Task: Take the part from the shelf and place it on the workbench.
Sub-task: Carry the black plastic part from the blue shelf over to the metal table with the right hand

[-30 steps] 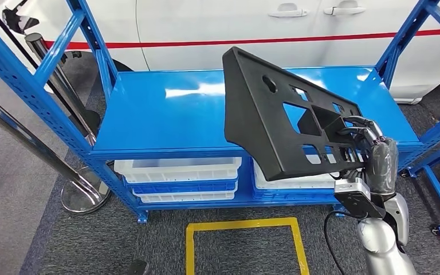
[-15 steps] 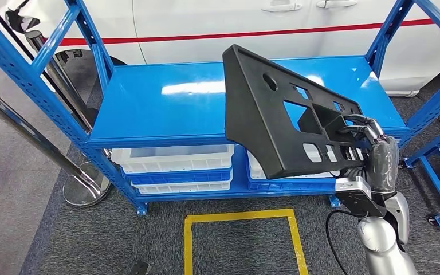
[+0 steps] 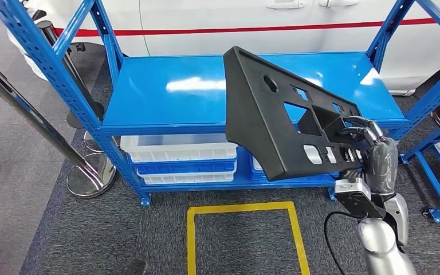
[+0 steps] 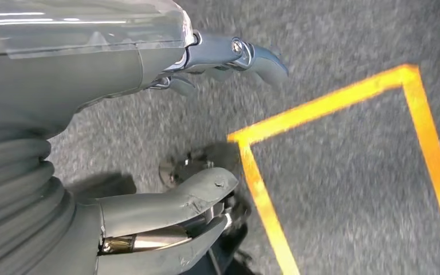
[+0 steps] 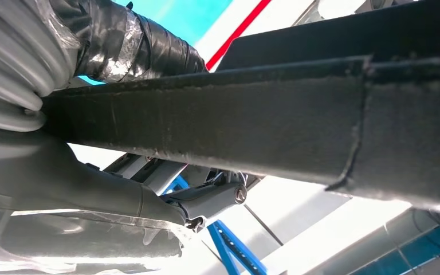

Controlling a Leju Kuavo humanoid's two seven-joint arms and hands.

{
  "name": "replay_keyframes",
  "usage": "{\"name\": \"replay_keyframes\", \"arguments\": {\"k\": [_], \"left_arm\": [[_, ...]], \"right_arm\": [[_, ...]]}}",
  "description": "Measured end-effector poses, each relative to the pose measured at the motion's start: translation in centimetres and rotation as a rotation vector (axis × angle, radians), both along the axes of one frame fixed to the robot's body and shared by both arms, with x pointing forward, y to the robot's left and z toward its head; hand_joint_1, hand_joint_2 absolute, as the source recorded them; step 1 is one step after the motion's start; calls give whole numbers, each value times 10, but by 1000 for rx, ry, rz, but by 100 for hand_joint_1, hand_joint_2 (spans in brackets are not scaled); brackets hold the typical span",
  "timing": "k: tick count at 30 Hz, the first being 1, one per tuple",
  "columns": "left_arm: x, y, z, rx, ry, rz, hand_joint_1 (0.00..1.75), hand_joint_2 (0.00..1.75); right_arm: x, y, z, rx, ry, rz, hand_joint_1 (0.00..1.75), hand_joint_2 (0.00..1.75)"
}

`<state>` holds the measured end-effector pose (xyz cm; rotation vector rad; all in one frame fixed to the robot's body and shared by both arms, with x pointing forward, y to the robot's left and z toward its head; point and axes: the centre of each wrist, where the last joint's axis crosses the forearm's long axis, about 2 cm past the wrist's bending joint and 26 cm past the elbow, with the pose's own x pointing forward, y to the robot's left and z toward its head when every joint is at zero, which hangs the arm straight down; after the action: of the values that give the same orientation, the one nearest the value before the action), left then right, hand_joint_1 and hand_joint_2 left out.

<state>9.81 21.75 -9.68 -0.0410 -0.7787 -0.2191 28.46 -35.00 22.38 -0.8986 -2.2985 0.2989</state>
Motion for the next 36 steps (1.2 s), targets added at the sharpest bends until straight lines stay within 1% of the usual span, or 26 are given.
{"name": "replay_keyframes", "arguments": {"k": [11,27,36], "left_arm": [[0,0,0,-4,2,10,0,175],[0,2,0,-12,18,40,0,175],[-2,2,-1,-12,23,38,0,175]], "right_arm": [[0,0,0,-1,0,2,175,0],[-5,1,-6,0,9,0,175,0],[-4,1,-4,0,5,-1,175,0]]}}
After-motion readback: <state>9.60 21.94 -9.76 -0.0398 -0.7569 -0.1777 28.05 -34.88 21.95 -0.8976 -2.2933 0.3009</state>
